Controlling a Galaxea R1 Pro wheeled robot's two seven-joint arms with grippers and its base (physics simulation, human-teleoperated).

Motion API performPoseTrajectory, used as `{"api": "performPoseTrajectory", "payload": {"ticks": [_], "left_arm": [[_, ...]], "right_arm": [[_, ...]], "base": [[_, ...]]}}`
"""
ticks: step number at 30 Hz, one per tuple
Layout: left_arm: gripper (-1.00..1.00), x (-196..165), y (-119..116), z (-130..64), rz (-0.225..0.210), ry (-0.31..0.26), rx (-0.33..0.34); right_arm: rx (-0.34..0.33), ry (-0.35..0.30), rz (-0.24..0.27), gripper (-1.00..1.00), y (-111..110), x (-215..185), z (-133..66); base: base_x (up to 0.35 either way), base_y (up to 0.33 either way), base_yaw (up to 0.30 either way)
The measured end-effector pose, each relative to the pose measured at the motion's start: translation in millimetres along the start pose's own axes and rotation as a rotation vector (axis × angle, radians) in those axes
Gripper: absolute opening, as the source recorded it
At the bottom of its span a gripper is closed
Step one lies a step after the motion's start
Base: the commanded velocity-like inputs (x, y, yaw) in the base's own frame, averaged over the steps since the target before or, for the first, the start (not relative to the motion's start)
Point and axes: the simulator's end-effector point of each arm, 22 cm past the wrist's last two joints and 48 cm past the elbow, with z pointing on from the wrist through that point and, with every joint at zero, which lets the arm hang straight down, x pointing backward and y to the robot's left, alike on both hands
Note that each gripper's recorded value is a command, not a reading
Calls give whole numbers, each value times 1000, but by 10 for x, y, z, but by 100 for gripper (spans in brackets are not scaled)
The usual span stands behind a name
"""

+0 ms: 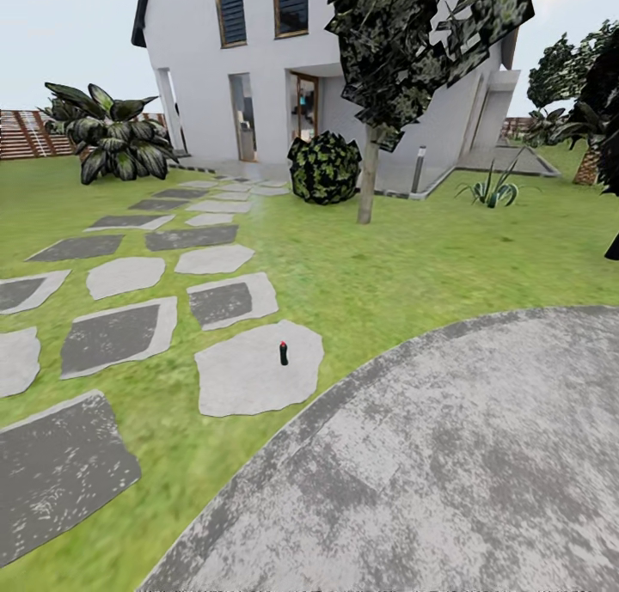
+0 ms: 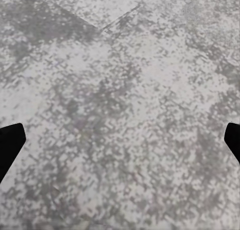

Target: In the garden, pick up the pesticide atomizer on the floor and spray pesticide onto both trees until each tree trunk is fully covered.

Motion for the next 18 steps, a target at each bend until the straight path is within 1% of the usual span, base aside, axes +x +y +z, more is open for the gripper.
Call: {"api": "performPoseTrajectory", "payload": {"ticks": [15, 18], "left_arm": [[100, 267, -11, 233, 0, 5, 0], [100, 320, -12, 280, 0, 6, -1]], "right_arm": [[-8, 6, -3, 100, 40, 303, 187], [-7, 7, -3, 100, 41, 368, 221]], "base": [[0, 0, 9], [0, 0, 80]]}}
